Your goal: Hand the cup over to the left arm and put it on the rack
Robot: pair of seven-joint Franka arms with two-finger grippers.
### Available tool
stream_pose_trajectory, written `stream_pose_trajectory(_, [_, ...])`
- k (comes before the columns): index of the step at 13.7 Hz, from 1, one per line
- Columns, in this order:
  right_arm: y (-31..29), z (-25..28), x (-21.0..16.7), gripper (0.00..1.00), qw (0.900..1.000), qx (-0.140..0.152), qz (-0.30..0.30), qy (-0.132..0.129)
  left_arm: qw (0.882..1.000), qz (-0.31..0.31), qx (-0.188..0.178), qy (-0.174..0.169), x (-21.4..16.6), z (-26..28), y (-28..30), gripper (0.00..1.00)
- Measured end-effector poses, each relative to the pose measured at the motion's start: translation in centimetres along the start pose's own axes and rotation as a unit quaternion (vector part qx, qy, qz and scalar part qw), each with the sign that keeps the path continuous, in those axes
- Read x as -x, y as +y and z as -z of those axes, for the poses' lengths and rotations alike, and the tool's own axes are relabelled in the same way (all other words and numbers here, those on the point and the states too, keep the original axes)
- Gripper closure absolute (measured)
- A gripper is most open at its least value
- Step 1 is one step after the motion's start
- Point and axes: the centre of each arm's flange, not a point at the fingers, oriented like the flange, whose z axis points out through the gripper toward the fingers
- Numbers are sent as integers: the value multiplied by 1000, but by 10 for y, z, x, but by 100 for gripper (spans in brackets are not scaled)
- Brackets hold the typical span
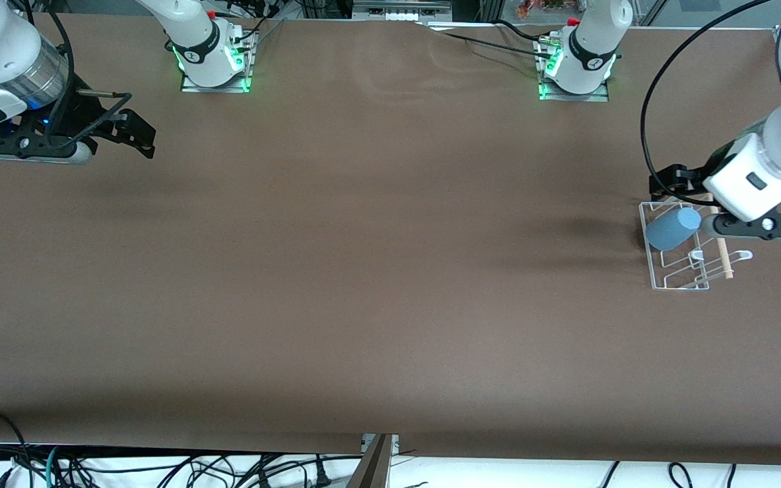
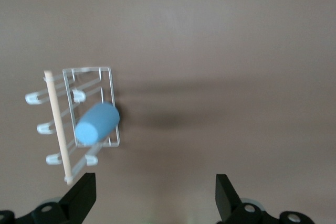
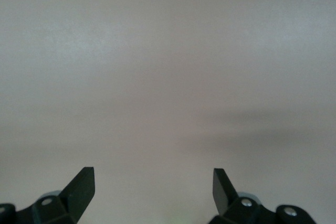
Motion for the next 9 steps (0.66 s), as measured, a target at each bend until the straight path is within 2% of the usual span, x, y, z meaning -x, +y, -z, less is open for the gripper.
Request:
stream_pose_trajectory(3, [0, -1, 0, 0, 1000, 0, 0, 0, 999, 7, 7, 50, 14, -7, -1, 0])
stream_pose_trajectory(6, [0, -1, 0, 0, 1000, 0, 0, -1, 998, 7, 19, 64, 43, -19, 8, 0])
stream_pose_trajectory(9, [0, -1, 0, 0, 1000, 1, 0, -1, 997, 21, 33, 65, 51, -23, -4, 0])
